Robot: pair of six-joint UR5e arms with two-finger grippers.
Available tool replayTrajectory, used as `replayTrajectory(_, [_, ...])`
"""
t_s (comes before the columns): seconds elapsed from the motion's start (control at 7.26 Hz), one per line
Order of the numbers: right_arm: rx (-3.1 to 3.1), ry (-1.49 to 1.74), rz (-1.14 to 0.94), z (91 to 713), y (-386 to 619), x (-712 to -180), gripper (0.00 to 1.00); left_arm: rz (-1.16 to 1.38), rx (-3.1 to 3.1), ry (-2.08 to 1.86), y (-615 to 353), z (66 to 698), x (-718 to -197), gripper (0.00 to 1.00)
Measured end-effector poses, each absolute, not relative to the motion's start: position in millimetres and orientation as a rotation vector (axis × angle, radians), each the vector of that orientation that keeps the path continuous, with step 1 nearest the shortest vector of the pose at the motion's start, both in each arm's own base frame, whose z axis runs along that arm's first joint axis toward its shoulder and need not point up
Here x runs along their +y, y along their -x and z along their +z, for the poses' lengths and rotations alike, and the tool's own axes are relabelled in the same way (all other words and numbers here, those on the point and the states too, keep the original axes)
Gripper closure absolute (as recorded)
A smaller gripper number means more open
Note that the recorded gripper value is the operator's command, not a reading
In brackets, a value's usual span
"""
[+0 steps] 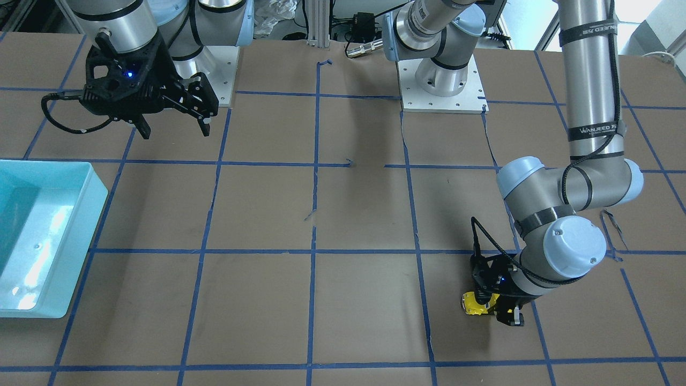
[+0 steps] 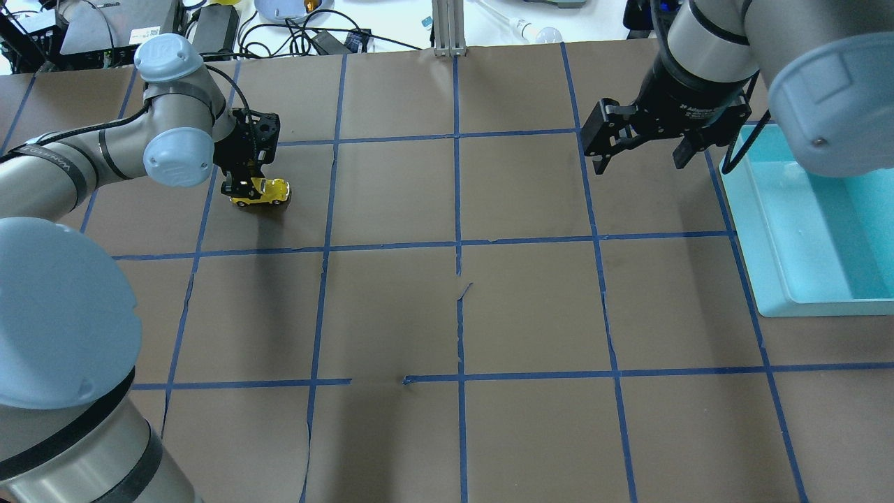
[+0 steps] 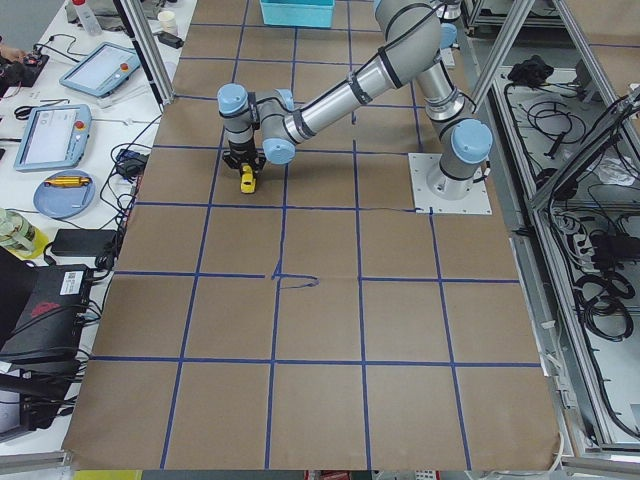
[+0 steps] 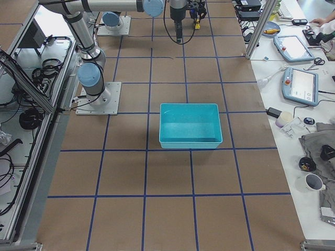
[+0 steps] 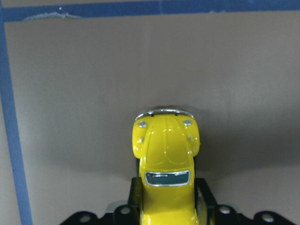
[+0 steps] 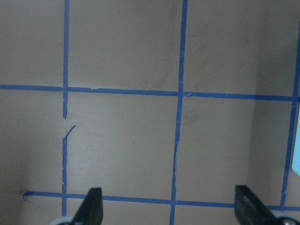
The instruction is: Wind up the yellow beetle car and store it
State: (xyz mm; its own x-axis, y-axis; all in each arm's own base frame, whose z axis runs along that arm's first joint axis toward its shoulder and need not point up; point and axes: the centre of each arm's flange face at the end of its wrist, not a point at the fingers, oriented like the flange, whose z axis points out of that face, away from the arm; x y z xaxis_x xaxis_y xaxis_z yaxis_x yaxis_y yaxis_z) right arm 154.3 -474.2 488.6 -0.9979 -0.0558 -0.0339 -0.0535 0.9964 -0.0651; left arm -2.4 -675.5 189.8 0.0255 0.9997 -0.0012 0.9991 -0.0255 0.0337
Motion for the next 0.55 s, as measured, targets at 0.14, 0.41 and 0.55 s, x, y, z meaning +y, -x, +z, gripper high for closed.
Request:
replayTrajectory(0.14, [3.104,0.085,-0.098,487.7,-154.3,-474.3,0.00,0.033,2.177,-2.228,0.2,189.7,-675.7,1.00])
replayTrajectory(0.41, [3.106,0.080,-0.085,485.7,-153.1,-474.3,0.00,0.036,2.165,-2.234,-1.7,188.5,-676.3,1.00])
replayTrajectory(0.55, [3.106,0.078,-0.079,485.2,-152.3,-474.2,0.00,0.037,2.159,-2.237,-2.4,188.5,-676.6,1.00])
